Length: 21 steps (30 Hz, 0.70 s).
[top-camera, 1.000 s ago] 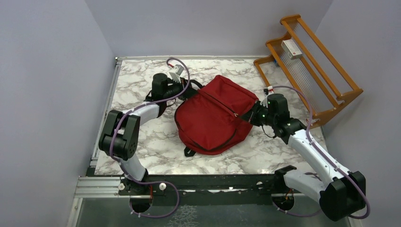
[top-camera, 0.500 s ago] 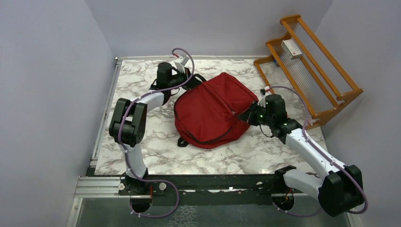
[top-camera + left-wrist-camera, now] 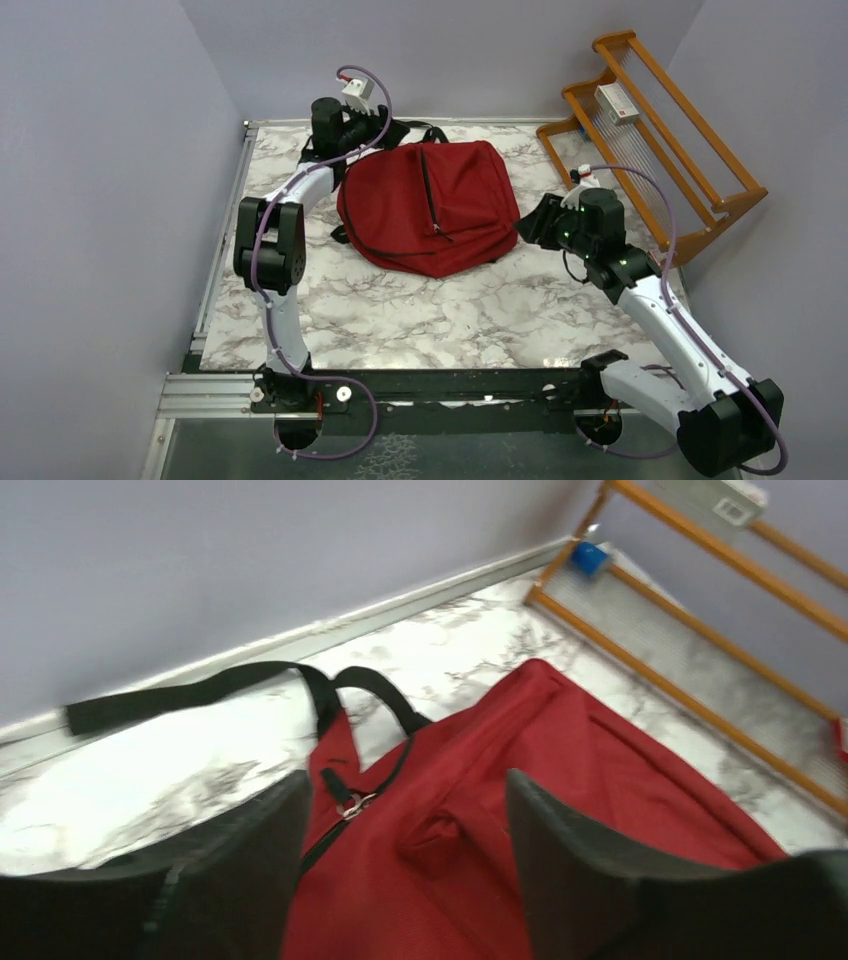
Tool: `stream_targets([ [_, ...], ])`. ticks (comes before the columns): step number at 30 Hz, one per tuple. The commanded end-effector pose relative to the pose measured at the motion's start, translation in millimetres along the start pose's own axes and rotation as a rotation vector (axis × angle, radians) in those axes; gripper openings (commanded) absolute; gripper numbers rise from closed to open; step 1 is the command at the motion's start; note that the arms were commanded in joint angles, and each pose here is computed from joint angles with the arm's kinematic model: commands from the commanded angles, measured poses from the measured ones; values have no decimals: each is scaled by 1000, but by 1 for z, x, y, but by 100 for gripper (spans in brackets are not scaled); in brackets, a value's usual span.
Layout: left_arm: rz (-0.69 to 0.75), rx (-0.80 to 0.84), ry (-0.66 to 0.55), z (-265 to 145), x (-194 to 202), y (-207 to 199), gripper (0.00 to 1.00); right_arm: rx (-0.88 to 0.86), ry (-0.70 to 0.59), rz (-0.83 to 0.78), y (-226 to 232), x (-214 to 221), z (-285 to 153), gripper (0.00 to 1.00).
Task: Pack the student bag
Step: Move the student bag to the center of the board, then reset both arms
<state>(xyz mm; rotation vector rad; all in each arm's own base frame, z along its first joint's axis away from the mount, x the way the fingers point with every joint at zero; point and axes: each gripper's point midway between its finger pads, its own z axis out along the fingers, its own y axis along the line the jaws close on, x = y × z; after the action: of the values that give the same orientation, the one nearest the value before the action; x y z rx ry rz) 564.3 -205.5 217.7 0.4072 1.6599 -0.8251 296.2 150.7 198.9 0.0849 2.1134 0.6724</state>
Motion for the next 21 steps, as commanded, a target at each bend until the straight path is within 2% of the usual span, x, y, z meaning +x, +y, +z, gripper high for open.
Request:
stream_targets([
  [1,48,-184,-49,-34,-50,-1,80,145,-121,-22,-24,-22,-18,48],
  [5,-37,-333,32,-68,-47,-2,95,174,-234,-58,-25,-46,-32,53],
  [6,-60,-365,45,-79,-44,-3,98,174,-260,-68,-24,-51,-36,57],
  [7,-90,-417,55,-91,-42,-3,99,175,-281,-72,-23,-56,-38,66],
  [9,-133,-539,103,-122,-29,1,99,165,-299,-92,-19,-62,-43,72],
  [11,-149,-624,100,-154,-20,2,99,158,-293,-106,-17,-63,-45,76],
  [14,-157,-676,60,-191,-12,-8,99,173,-284,-102,-20,-60,-46,83],
  [17,-162,-682,56,-215,5,-22,99,179,-310,-98,-24,-58,-49,99],
  [21,-175,-730,49,-239,28,-25,99,168,-363,-97,-27,-57,-51,100],
])
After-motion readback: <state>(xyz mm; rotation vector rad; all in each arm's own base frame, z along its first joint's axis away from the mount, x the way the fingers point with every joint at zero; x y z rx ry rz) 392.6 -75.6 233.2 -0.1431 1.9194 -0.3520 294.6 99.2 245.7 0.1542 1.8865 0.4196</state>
